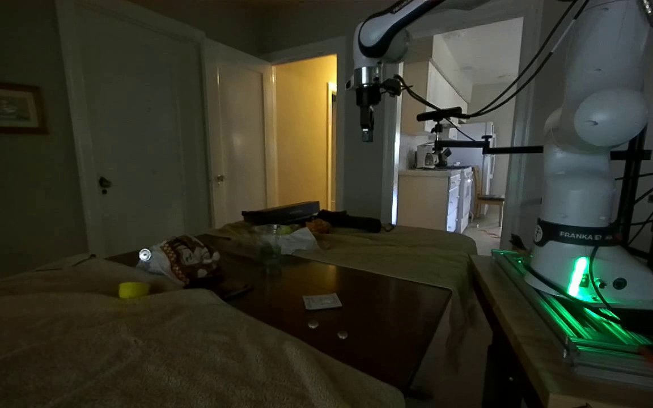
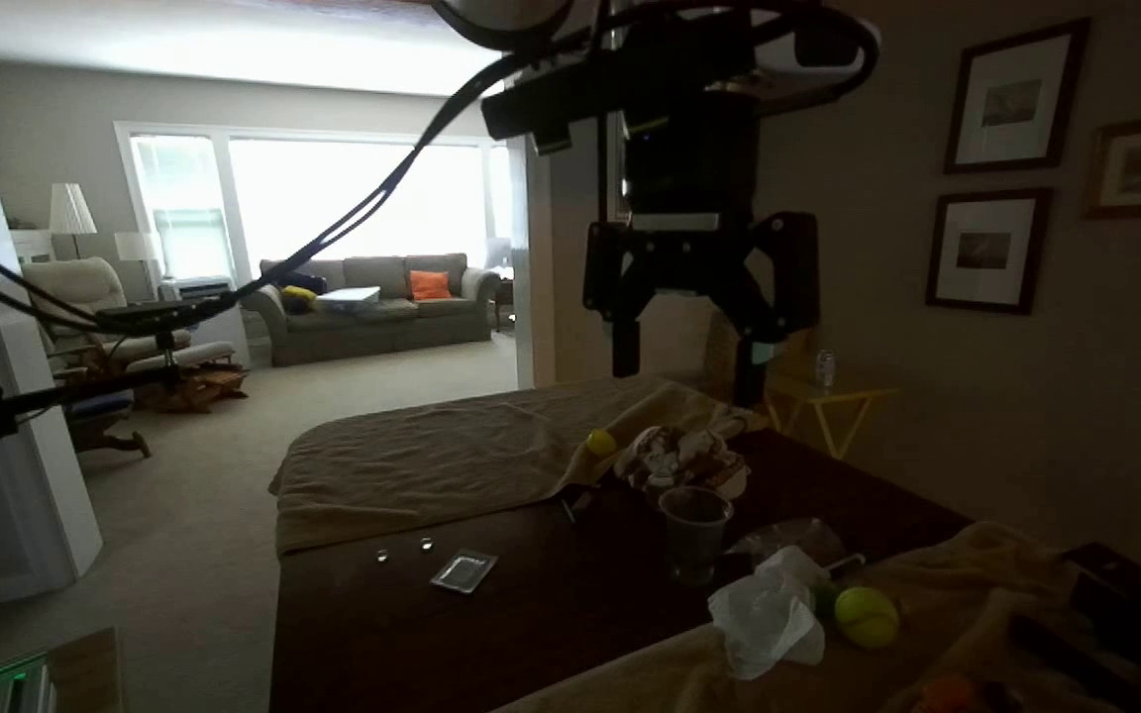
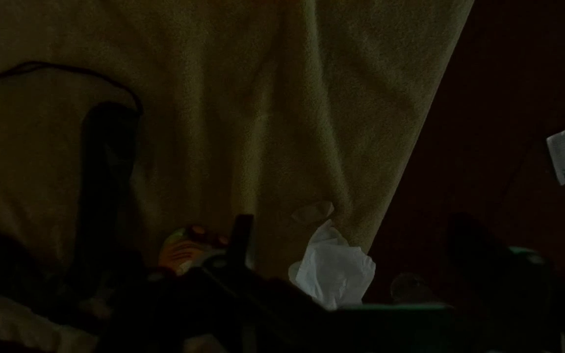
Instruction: Put the tennis ball in the clear cup.
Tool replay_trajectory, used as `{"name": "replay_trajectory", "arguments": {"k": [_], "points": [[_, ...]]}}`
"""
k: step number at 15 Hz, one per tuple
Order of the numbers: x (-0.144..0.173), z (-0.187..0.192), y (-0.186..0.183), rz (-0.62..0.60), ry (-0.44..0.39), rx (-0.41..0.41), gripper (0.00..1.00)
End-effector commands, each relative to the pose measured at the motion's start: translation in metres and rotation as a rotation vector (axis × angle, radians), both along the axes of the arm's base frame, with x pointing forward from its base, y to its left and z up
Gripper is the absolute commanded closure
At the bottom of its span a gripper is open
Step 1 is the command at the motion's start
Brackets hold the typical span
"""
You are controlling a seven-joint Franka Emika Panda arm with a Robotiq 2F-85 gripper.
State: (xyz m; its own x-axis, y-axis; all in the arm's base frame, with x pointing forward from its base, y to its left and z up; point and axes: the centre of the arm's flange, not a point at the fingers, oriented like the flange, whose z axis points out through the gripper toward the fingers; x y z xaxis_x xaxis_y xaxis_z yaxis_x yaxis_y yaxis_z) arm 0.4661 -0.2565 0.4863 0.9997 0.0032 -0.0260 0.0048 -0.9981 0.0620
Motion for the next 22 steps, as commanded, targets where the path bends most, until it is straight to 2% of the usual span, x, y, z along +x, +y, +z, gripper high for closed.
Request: {"name": "replay_trajectory", "arguments": {"k": [1, 2, 5, 11, 14, 15, 22], "points": [[0.041, 0.015, -0.004, 0.042, 0.036, 0.005, 0.0], [0.018, 0.002, 0.004, 0.02, 0.017, -0.011, 0.0], [0.032, 0.004, 0.005, 0.03, 0.03, -0.019, 0.0], [0.032, 0.005, 0.003, 0.03, 0.035, -0.018, 0.0], [0.068, -0.008, -0.017, -0.008, 0.048, -0.003, 0.0], [0.063, -0.02, -0.034, -0.03, 0.054, -0.016, 0.0], [0.124, -0.07, -0.1, -0.128, 0.036, 0.039, 0.0]]}}
